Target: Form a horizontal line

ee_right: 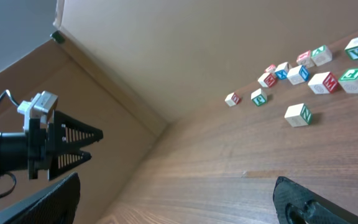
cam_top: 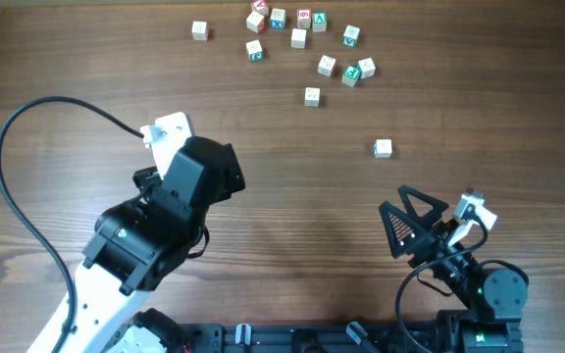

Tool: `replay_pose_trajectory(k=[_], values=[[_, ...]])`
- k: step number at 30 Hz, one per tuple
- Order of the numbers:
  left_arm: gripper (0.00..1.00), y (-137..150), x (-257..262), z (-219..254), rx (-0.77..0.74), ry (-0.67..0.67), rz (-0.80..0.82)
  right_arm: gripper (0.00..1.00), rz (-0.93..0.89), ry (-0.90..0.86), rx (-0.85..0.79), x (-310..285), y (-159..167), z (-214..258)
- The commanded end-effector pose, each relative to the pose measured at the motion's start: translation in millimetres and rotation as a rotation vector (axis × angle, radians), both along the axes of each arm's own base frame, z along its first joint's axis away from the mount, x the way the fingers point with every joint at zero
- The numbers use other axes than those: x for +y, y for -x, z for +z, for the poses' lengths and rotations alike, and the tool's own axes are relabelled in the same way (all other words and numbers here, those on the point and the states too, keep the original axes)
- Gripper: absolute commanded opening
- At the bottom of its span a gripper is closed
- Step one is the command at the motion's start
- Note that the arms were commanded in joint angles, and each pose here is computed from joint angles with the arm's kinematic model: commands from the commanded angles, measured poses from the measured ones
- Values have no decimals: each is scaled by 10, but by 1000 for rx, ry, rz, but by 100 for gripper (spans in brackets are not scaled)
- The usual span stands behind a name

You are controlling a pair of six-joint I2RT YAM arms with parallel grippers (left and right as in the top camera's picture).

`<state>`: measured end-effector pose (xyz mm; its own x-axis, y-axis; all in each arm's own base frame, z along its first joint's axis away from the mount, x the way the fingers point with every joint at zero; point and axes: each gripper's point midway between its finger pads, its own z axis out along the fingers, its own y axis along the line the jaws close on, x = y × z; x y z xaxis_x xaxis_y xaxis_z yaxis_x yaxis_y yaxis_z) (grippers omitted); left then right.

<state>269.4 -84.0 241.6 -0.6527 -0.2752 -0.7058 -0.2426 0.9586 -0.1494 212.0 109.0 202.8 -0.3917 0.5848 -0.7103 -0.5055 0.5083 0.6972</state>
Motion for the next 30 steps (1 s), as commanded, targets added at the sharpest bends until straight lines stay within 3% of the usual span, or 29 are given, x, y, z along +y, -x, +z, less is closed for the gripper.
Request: replay_pose_trajectory(k=[1, 8, 13, 22, 27, 30], values=[[100, -17, 55, 5, -10, -8, 34, 99, 17, 41, -20, 27, 0, 94], [100, -42, 39, -54, 10, -21, 33, 100, -8, 140, 141, -12, -299, -5], [100, -44, 37, -58, 11, -22, 33, 100, 3, 215, 287, -26, -707, 19], [100, -44, 37, -58, 11, -22, 33, 99, 41, 442, 522, -126, -1754, -51], [100, -44, 38, -59, 12, -22, 34, 100, -3, 522, 499, -220, -2381, 34], [100, -44, 38, -59, 12, -23, 33, 100, -136, 652, 483, -423, -2833, -14]])
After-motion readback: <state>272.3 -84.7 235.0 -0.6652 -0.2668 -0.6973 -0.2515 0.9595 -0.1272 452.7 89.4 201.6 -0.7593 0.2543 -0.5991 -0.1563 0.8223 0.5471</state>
